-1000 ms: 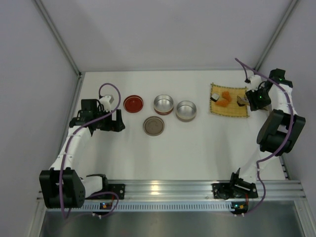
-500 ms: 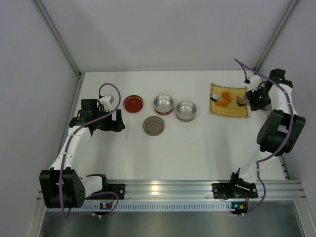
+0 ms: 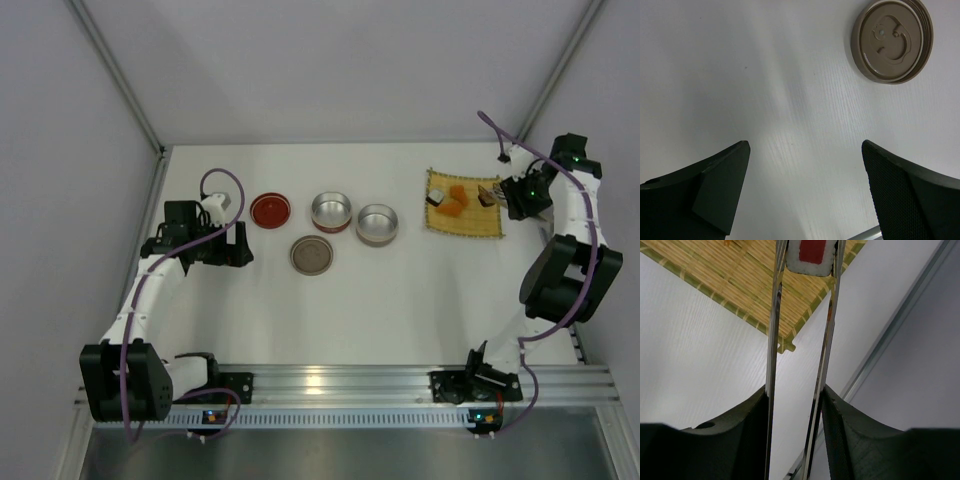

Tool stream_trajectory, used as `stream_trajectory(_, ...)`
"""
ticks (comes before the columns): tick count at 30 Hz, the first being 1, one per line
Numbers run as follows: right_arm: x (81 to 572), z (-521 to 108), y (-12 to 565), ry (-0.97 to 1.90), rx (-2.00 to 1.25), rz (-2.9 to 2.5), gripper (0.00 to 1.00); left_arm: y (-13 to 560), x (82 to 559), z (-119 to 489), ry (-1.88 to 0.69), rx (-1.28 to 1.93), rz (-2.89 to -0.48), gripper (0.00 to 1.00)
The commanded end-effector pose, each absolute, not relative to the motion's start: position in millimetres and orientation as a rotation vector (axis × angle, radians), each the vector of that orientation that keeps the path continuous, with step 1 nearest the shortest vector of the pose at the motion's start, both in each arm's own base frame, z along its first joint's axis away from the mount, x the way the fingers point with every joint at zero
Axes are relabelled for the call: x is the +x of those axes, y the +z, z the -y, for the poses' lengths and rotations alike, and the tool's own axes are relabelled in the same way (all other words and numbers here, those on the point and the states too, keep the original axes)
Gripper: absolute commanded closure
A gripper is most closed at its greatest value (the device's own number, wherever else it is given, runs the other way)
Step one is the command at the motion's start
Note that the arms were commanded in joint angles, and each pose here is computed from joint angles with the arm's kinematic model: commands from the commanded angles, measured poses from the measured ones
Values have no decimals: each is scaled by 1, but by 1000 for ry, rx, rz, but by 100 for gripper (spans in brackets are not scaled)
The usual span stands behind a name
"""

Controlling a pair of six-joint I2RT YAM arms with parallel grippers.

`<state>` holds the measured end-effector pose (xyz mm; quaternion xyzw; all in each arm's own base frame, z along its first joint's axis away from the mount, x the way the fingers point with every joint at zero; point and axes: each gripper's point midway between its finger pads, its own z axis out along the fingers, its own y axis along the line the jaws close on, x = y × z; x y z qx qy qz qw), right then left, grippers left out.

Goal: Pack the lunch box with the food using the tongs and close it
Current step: Pick up the fake food from the plate, then place the fake food in the packing box.

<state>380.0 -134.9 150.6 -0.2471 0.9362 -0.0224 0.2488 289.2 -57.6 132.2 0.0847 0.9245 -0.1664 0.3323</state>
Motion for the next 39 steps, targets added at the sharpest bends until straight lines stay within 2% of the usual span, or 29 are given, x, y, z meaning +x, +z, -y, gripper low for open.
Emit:
stream_trajectory(1, 378, 120, 200, -72, -710, -2432, 74, 149, 298, 58, -439, 235, -2366, 2)
stream_trajectory(10, 370, 47, 240, -10, -832, -2321, 74, 149, 297, 59, -448, 236, -2370, 2)
stream_trajectory(23, 362, -134, 271, 205, -1083, -2125, 74, 146, 297, 60, -455, 240, -2379, 2)
stream_trajectory(31, 373, -222, 243, 268, -1205, -2079, 75, 145, 296, 59, -453, 243, -2385, 2)
stream_trajectory(39, 402, -254, 212, 272, -1242, -2088, 75, 142, 294, 59, -450, 245, -2394, 2)
